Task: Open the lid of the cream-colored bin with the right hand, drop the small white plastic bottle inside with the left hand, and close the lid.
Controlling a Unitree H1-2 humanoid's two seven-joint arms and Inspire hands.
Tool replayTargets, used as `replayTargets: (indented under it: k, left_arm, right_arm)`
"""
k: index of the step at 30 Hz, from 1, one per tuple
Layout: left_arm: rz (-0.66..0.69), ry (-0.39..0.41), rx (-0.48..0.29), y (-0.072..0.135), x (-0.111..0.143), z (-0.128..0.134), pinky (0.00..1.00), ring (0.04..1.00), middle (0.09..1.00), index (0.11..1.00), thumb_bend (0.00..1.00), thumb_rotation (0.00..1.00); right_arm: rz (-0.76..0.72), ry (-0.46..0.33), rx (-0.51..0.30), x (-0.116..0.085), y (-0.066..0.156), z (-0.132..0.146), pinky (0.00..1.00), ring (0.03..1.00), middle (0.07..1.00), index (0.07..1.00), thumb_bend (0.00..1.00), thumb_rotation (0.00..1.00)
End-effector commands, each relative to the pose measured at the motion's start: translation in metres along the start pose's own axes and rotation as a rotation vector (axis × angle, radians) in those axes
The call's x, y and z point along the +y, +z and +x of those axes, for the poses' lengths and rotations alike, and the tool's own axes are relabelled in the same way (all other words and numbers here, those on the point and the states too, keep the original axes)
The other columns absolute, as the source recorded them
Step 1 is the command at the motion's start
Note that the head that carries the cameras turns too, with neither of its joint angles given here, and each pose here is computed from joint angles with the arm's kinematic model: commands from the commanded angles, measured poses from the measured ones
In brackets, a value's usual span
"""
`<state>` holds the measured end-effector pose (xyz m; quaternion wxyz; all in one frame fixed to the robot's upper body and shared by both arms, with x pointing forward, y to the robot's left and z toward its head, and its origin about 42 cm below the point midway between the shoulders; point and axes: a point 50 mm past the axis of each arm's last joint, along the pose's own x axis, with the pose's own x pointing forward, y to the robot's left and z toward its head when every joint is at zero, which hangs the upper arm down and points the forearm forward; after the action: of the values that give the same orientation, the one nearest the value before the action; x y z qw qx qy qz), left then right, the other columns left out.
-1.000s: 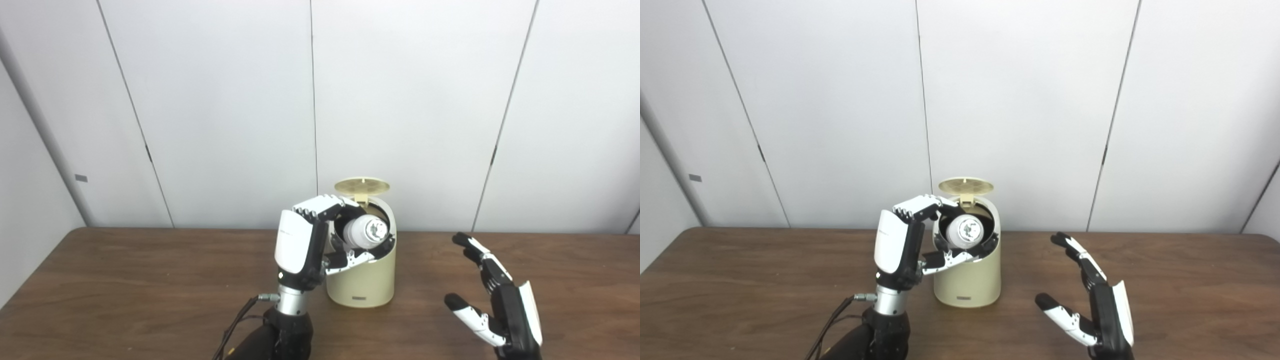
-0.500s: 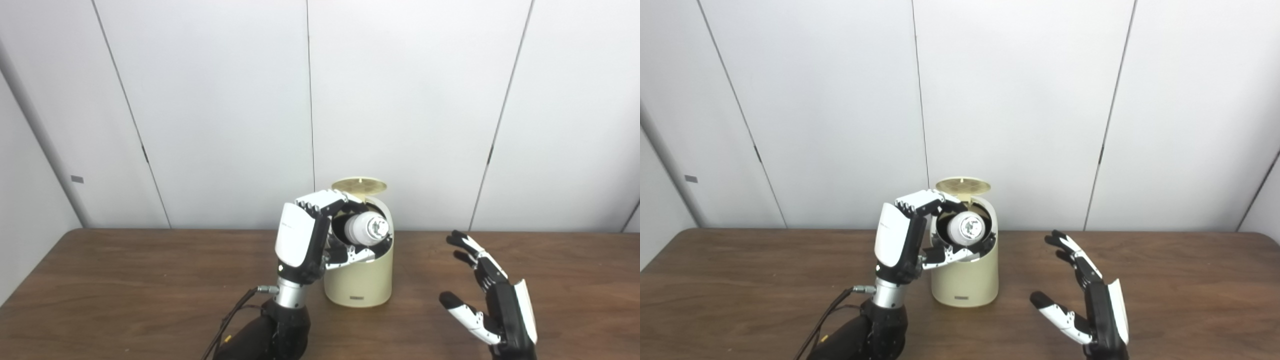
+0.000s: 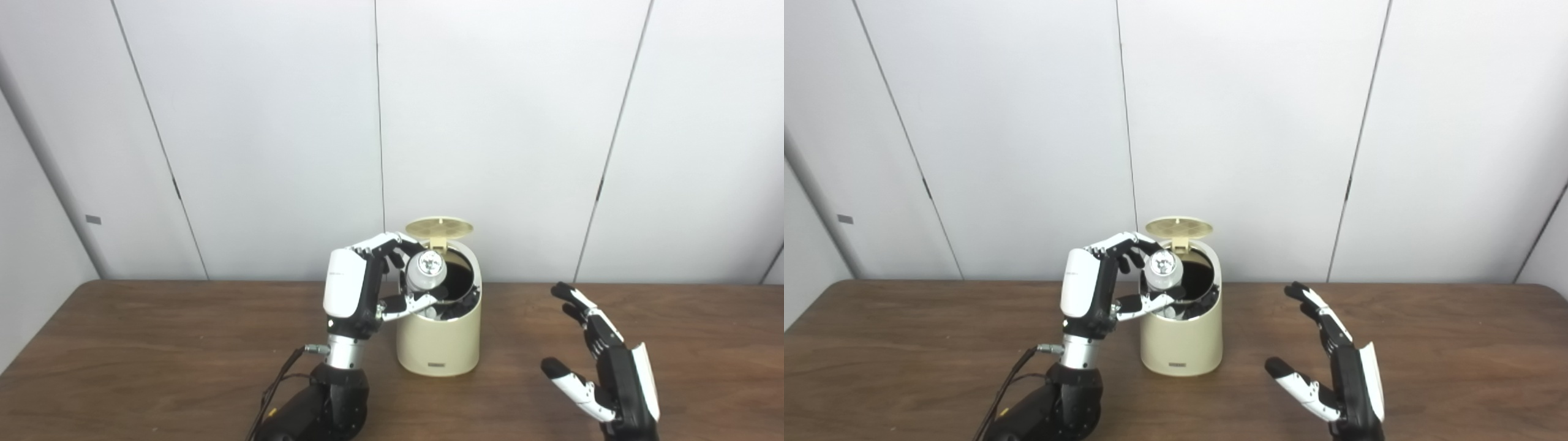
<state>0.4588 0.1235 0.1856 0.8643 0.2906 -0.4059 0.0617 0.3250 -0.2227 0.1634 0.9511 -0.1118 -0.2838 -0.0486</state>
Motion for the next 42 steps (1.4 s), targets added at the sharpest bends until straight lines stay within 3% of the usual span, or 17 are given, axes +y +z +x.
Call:
replayTargets:
  k: [1,10,14,17,18,19,20,21,22,23,25,27,35,37,42]
  left_arm:
    - [-0.035,0.036,-0.048,0.0100,0.0044,0.0256,0.24,0.420,0.512,0.472,0.50,0.00]
    - [-0.026,0.014,-0.033,0.0070,0.0029,0.0231,0.21,0.443,0.486,0.483,0.51,0.00]
    - [-0.023,-0.018,-0.034,0.0050,0.0032,0.0206,0.35,0.421,0.534,0.495,0.50,0.00]
    - [-0.033,-0.024,-0.030,0.0053,0.0027,0.0194,0.34,0.409,0.531,0.522,0.50,0.00]
    - [-0.038,-0.028,-0.027,0.0055,0.0024,0.0191,0.35,0.438,0.564,0.571,0.72,0.03]
    - [-0.044,-0.032,-0.025,0.0058,0.0022,0.0188,0.35,0.451,0.584,0.604,0.83,0.06]
    - [-0.050,-0.037,-0.023,0.0064,0.0023,0.0188,0.36,0.469,0.599,0.629,0.91,0.10]
    - [-0.057,-0.042,-0.022,0.0070,0.0025,0.0188,0.41,0.518,0.619,0.643,0.95,0.13]
    - [-0.061,-0.046,-0.023,0.0075,0.0027,0.0189,0.45,0.555,0.633,0.654,0.97,0.15]
    - [-0.064,-0.048,-0.025,0.0080,0.0031,0.0188,0.48,0.588,0.648,0.664,0.98,0.18]
    - [-0.067,-0.049,-0.026,0.0087,0.0033,0.0186,0.53,0.631,0.672,0.683,0.99,0.24]
    - [-0.072,-0.051,-0.026,0.0093,0.0033,0.0184,0.55,0.660,0.701,0.710,0.99,0.28]
    - [-0.090,-0.068,-0.020,0.0112,0.0022,0.0190,0.60,0.707,0.749,0.762,1.00,0.28]
    - [-0.092,-0.070,-0.019,0.0114,0.0019,0.0191,0.60,0.706,0.750,0.764,1.00,0.28]
    - [-0.088,-0.065,-0.024,0.0119,0.0019,0.0182,0.58,0.694,0.740,0.752,1.00,0.27]
  right_arm:
    - [0.009,-0.010,-0.091,0.0001,0.0138,0.0115,0.86,0.901,0.857,0.775,0.70,0.67]
    - [0.006,-0.011,-0.087,0.0007,0.0129,0.0113,0.88,0.907,0.860,0.787,0.69,0.66]
    - [0.014,-0.007,-0.089,0.0016,0.0147,0.0118,0.86,0.905,0.858,0.787,0.73,0.68]
    - [0.014,-0.006,-0.089,0.0014,0.0150,0.0118,0.83,0.898,0.860,0.789,0.74,0.69]
    - [0.014,-0.005,-0.089,0.0013,0.0148,0.0118,0.84,0.901,0.863,0.793,0.73,0.68]
    - [0.015,-0.005,-0.089,0.0011,0.0146,0.0117,0.85,0.904,0.866,0.797,0.73,0.68]
    - [0.016,-0.006,-0.087,0.0013,0.0144,0.0117,0.84,0.902,0.866,0.798,0.74,0.68]
    - [0.016,-0.007,-0.085,0.0015,0.0143,0.0118,0.75,0.878,0.863,0.796,0.75,0.68]
    - [0.012,-0.005,-0.084,0.0018,0.0144,0.0119,0.72,0.872,0.861,0.793,0.76,0.68]
    - [0.011,-0.003,-0.082,0.0020,0.0144,0.0120,0.74,0.877,0.861,0.798,0.76,0.69]
    - [0.003,0.000,-0.081,0.0017,0.0140,0.0124,0.81,0.900,0.866,0.811,0.77,0.70]
    - [0.006,0.002,-0.079,0.0015,0.0131,0.0125,0.75,0.877,0.866,0.818,0.78,0.70]
    - [-0.012,0.005,-0.066,0.0017,0.0146,0.0128,0.81,0.905,0.871,0.813,0.81,0.72]
    - [-0.023,0.004,-0.065,0.0016,0.0151,0.0129,0.77,0.901,0.870,0.816,0.81,0.73]
    - [-0.029,0.002,-0.064,0.0010,0.0157,0.0125,0.78,0.890,0.867,0.815,0.82,0.74]
